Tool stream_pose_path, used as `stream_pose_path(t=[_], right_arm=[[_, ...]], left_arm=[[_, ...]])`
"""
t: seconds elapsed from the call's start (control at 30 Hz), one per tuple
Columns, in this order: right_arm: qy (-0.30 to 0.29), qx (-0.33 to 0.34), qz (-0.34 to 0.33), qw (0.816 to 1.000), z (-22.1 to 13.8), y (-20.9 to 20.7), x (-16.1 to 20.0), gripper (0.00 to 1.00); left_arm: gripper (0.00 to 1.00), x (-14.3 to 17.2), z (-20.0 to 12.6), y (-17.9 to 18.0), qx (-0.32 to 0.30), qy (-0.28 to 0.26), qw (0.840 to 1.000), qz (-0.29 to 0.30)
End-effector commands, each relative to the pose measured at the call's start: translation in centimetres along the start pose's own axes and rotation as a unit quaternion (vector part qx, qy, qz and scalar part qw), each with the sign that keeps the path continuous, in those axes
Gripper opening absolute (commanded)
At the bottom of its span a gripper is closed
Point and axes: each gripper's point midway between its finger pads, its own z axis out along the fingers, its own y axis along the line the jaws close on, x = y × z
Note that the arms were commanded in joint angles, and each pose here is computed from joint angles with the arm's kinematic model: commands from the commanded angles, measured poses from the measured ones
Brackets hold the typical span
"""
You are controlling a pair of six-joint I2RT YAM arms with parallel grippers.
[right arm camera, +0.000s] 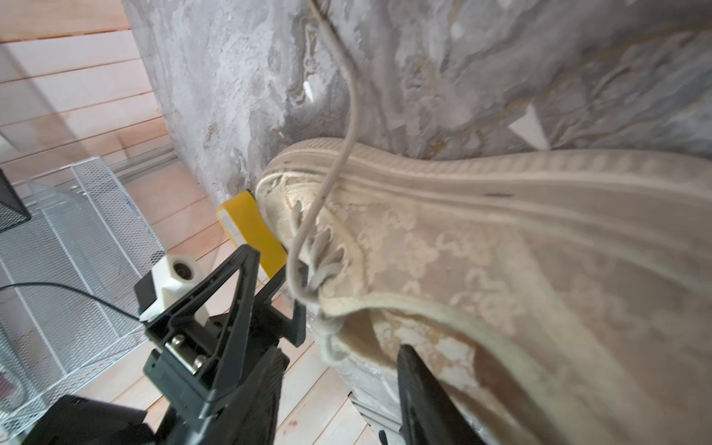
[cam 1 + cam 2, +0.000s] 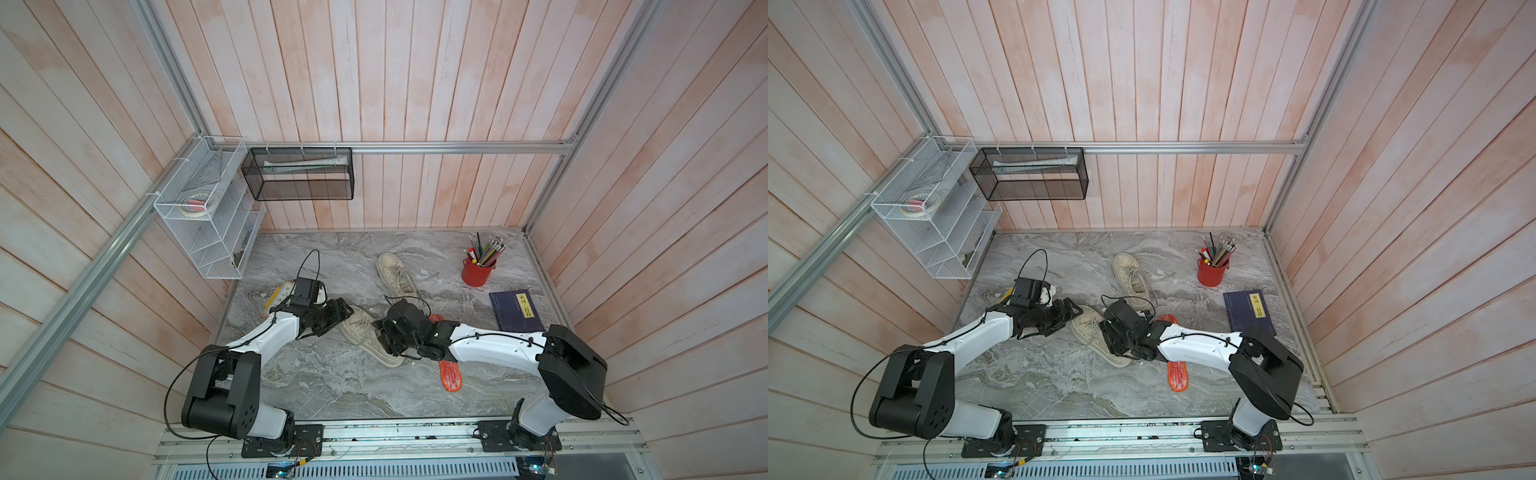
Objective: Remove the insole from the shoe
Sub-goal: Untie the shoelace on the shoe.
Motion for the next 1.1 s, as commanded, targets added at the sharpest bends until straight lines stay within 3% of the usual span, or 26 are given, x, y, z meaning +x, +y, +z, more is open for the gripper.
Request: stream_pose_path(t=[0.0,0.53,1.07], right_arm=[[-0.026,-0.002,0.001,1.0,0.6,-0.1,-1.6,0.5],[0.014,-0.092,-0.05,0.994,2.1,5.3,-0.9,0.44],[0.054,-0.184,-0.068,0.979,2.0,9.1,0.7,0.4]], left_arm=[[0.8,0.2,0.7,-0.1,0.005,0.009,1.0,0.011],[0.7,2.7,2.7,2.0,-0.051,0.057,0.996,0.054],[0.64,5.5,4.0,3.0,-0.063,0.089,0.992,0.068]])
